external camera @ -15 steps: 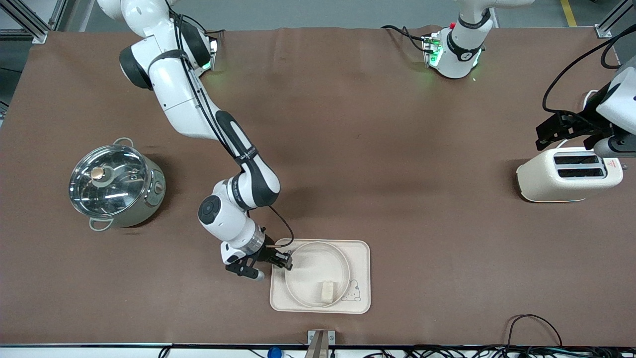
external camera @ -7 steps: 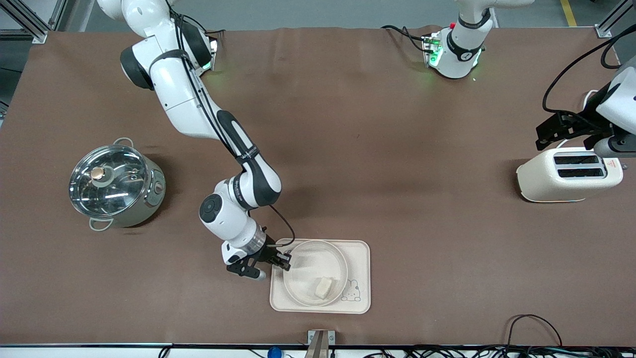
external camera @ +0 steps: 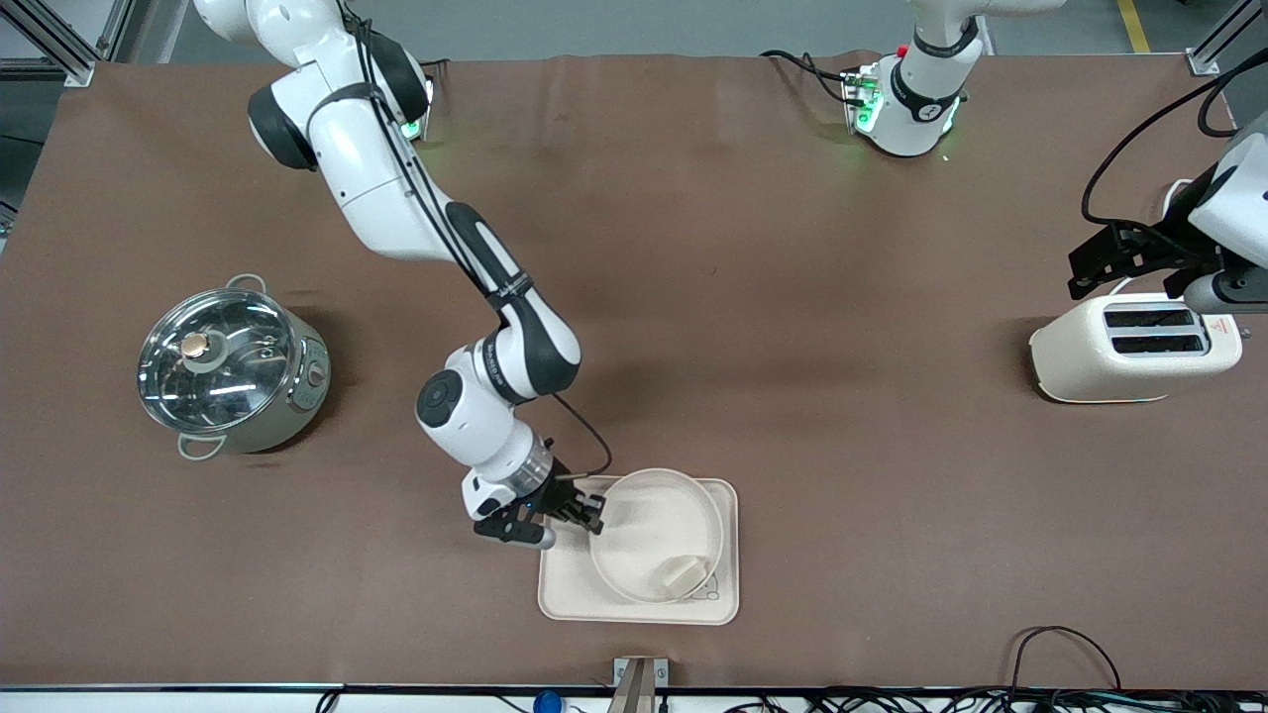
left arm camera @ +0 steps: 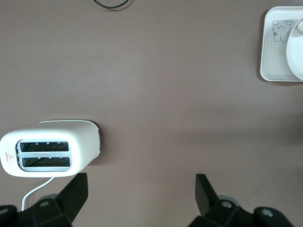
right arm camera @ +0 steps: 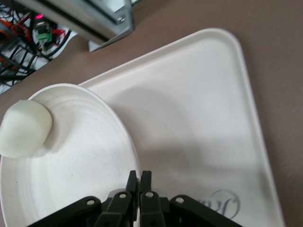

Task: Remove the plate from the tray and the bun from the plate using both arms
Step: 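Lift the plate off the tray while the left gripper reaches toward it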

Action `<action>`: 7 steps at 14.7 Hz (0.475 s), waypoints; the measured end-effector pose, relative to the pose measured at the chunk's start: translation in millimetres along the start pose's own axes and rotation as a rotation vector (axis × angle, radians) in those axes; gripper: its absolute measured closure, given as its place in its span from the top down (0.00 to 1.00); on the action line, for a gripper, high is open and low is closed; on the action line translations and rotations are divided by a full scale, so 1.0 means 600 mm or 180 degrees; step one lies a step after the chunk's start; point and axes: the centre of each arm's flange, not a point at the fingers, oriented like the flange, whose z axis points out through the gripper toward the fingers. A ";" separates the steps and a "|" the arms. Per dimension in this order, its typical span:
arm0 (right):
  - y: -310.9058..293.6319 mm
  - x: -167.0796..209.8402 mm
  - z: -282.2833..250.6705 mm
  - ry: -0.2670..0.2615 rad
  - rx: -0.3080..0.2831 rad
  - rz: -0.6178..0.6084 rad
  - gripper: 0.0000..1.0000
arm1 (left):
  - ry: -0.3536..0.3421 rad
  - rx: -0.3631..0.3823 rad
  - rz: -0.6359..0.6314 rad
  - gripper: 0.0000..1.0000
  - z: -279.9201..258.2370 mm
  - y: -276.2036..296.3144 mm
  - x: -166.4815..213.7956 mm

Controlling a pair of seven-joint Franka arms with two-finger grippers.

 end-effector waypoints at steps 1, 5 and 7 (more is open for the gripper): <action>-0.016 -0.021 -0.003 -0.0055 -0.0014 -0.0041 0.04 | 0.0000 0.0000 0.0000 1.00 0.000 0.000 0.000; -0.036 -0.118 -0.057 -0.0212 -0.0163 -0.0171 0.04 | -0.0048 0.0004 0.0006 1.00 0.006 0.002 -0.001; -0.004 -0.161 -0.097 -0.0213 -0.0273 -0.0237 0.04 | -0.0176 0.0004 0.0013 1.00 0.021 0.004 -0.007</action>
